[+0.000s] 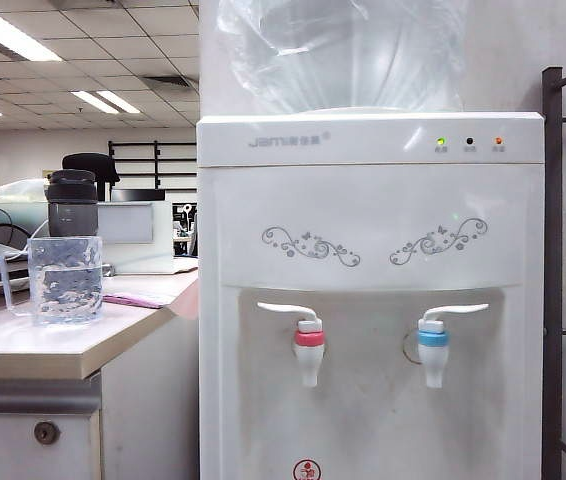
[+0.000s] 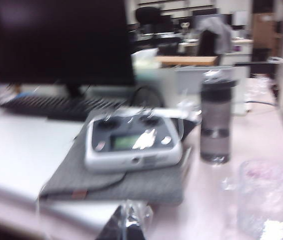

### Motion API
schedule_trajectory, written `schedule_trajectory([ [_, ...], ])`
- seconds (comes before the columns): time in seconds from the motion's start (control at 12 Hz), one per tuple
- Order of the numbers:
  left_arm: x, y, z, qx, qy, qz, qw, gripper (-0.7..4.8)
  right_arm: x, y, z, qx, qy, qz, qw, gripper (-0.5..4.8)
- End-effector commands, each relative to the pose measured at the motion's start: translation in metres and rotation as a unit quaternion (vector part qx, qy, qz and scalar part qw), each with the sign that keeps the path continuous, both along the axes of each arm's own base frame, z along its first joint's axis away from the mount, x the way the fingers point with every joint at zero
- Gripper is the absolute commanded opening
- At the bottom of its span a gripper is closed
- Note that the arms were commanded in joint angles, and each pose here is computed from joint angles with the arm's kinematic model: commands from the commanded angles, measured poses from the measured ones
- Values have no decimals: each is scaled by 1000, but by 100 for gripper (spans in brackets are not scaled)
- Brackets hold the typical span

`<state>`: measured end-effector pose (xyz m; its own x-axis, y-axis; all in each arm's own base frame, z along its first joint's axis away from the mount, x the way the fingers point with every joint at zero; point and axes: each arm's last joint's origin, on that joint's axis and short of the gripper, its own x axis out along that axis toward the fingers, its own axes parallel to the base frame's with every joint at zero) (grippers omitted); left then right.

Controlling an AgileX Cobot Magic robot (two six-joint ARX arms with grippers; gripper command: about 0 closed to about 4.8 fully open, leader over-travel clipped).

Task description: Pick up the plastic mug from the left desk, go to the cold water outlet of the water dispenser, press the vertical switch to get some water, then put the mug back on the desk.

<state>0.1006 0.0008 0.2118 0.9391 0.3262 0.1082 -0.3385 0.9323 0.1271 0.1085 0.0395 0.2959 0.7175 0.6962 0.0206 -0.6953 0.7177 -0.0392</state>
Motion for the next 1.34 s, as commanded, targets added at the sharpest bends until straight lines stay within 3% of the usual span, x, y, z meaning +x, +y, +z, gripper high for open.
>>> schedule_trajectory([
  [0.08,-6,9,-33,-6,-17,11,1000,3,-1,0,2,1,-7,2,1000,-1],
  [0.17,-4,9,-46,1,55,-25,998,3,-1,0,2,1,-7,2,1000,-1],
  [0.25,-4,9,-52,4,90,-38,995,3,-1,0,2,1,-7,2,1000,-1],
  [0.42,-4,9,-52,46,100,-48,993,3,-1,0,2,1,-7,2,1000,-1],
  [0.58,-4,6,-48,17,71,-85,994,3,-1,0,2,1,-7,2,1000,-1],
  [0.67,-4,6,-42,-12,32,-91,995,3,-1,0,2,1,-7,2,1000,-1],
  [0.84,-4,5,-41,-25,23,-119,992,3,-1,0,2,1,-7,2,1000,-1],
  [1.34,-4,4,-40,-22,18,-131,991,3,-1,0,2,1,-7,2,1000,-1],
])
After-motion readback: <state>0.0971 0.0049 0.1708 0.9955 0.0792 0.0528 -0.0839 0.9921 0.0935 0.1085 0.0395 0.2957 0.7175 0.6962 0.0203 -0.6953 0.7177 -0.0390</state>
